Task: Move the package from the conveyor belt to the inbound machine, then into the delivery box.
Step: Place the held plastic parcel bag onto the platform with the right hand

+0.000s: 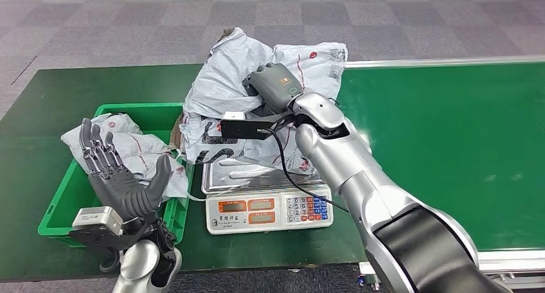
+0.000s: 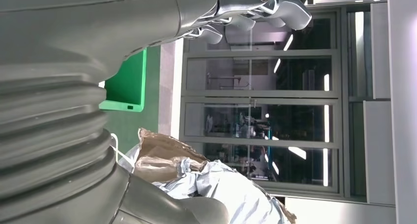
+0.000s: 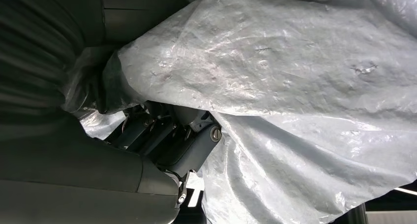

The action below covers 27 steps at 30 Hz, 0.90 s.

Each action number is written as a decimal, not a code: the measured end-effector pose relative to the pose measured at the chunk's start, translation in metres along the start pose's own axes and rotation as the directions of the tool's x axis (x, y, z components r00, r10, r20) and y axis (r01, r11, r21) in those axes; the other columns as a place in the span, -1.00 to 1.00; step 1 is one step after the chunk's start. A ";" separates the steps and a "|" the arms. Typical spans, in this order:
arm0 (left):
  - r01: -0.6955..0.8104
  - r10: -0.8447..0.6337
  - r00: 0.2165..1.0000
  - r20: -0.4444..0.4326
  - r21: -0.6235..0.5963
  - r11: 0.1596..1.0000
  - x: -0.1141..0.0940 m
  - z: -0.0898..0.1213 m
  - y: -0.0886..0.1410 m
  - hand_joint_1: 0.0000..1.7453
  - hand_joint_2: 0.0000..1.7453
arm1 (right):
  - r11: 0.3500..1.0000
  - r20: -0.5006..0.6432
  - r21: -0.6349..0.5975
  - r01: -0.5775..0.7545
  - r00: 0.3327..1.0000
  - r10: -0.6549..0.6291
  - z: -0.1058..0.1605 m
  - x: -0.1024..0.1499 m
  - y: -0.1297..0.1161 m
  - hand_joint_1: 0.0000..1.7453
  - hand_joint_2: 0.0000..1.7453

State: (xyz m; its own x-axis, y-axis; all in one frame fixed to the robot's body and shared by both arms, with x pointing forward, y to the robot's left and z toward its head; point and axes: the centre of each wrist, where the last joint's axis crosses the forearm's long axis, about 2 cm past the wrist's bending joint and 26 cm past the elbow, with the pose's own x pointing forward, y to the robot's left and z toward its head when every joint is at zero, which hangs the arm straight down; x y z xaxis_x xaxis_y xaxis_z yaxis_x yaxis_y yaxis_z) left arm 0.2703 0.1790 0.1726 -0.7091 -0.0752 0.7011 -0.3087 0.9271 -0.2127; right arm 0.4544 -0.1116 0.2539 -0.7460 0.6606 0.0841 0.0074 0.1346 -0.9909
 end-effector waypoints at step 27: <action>0.014 -0.016 0.998 -0.061 -0.045 0.999 -0.014 0.011 -0.001 -1.00 1.00 | 0.689 -0.385 0.675 0.264 0.923 0.023 0.018 -0.006 0.037 1.00 1.00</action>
State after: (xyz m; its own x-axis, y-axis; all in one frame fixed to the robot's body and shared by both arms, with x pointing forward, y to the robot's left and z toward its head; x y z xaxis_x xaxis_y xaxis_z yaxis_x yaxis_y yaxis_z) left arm 0.2739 0.1753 0.1553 -0.6642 -0.0679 0.7445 -0.2894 0.9415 -0.1724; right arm 0.4473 -0.1235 0.2151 -0.4322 0.8967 0.0956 -0.6416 -0.2312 -0.7313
